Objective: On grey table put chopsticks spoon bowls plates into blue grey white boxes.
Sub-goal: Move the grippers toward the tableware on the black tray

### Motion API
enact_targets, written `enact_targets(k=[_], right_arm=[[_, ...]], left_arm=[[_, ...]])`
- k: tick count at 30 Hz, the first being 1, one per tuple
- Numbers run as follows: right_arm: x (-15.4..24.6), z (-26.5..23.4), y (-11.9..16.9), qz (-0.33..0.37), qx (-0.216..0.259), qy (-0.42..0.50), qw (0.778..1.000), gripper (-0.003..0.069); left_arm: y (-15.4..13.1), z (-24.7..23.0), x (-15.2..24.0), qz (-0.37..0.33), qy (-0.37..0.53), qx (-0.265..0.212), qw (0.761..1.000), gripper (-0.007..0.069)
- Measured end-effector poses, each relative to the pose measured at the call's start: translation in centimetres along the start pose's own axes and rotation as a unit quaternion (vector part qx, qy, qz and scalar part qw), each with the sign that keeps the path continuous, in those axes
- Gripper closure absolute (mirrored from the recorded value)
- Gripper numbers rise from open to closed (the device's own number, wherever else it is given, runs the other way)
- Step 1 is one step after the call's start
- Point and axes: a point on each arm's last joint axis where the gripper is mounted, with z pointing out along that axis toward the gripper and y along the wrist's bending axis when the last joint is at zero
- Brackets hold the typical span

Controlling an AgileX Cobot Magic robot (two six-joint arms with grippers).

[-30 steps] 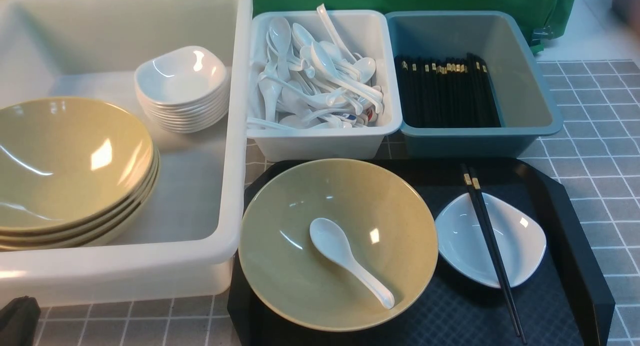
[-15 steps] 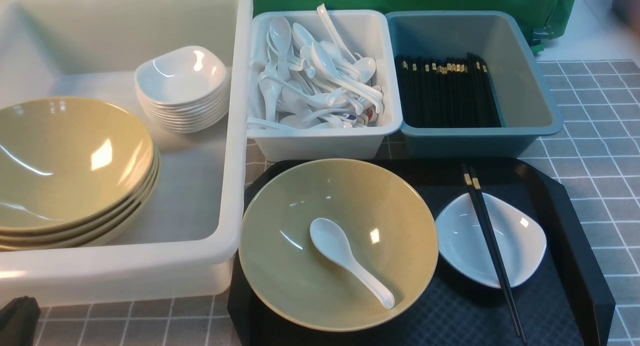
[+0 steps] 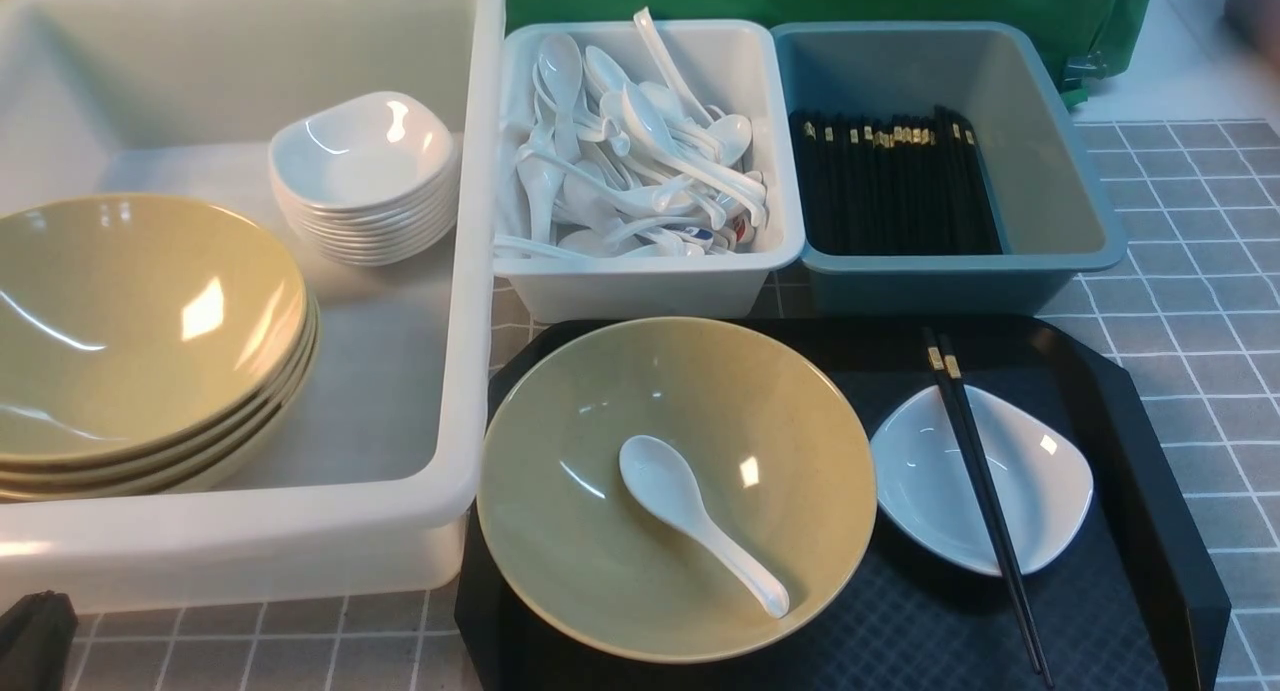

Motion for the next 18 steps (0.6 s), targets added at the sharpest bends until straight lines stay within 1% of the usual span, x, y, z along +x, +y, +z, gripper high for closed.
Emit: enact_targets(k=[4, 7, 9, 10, 11, 12, 13, 14, 15, 16, 17, 18], right_arm=[[0.0, 0.0, 0.0, 0.0, 0.0, 0.0, 1.0, 0.0421], [0.0, 0.0, 0.0, 0.0, 0.0, 0.0, 1.0, 0.0421], [0.0, 0.0, 0.0, 0.004, 0.0, 0.0, 1.0, 0.0421], [0.0, 0.0, 0.0, 0.018, 0.0, 0.0, 1.0, 0.0421], [0.0, 0.0, 0.0, 0.044, 0.0, 0.0, 0.999, 0.0421], [0.0, 0.0, 0.0, 0.069, -0.001, 0.0, 0.998, 0.0421], [0.0, 0.0, 0.1, 0.104, -0.003, 0.001, 0.995, 0.0421], [0.0, 0.0, 0.1, 0.121, -0.004, 0.001, 0.993, 0.0421], [0.0, 0.0, 0.1, 0.156, -0.007, 0.003, 0.988, 0.0421], [0.0, 0.0, 0.2, 0.201, -0.01, 0.004, 0.98, 0.0421], [0.0, 0.0, 0.4, 0.284, -0.018, 0.008, 0.959, 0.0421], [0.1, 0.0, 0.5, 0.347, -0.023, 0.012, 0.937, 0.0421]], left_arm=[[-0.1, 0.0, -0.2, -0.018, -0.008, 0.005, 1.0, 0.0636], [-0.3, 0.0, -0.4, -0.079, -0.022, 0.019, 0.996, 0.0636], [-0.5, 0.0, -0.6, -0.139, -0.026, 0.034, 0.989, 0.0636], [-0.7, -0.1, -0.6, -0.201, -0.025, 0.051, 0.978, 0.0636], [-1.0, -0.1, -0.7, -0.273, -0.023, 0.07, 0.959, 0.0636], [-1.2, -0.1, -0.8, -0.325, -0.019, 0.084, 0.942, 0.0636], [-1.4, -0.2, -0.9, -0.385, -0.014, 0.101, 0.917, 0.0636], [-1.5, -0.2, -1.0, -0.402, -0.012, 0.104, 0.91, 0.0636], [-1.6, -0.2, -1.1, -0.446, -0.007, 0.116, 0.888, 0.0636], [-1.7, -0.3, -1.1, -0.482, -0.003, 0.125, 0.867, 0.0636], [-1.9, -0.4, -1.3, -0.543, 0.005, 0.141, 0.828, 0.0636], [-2.0, -0.4, -1.4, -0.573, 0.008, 0.149, 0.806, 0.0636]])
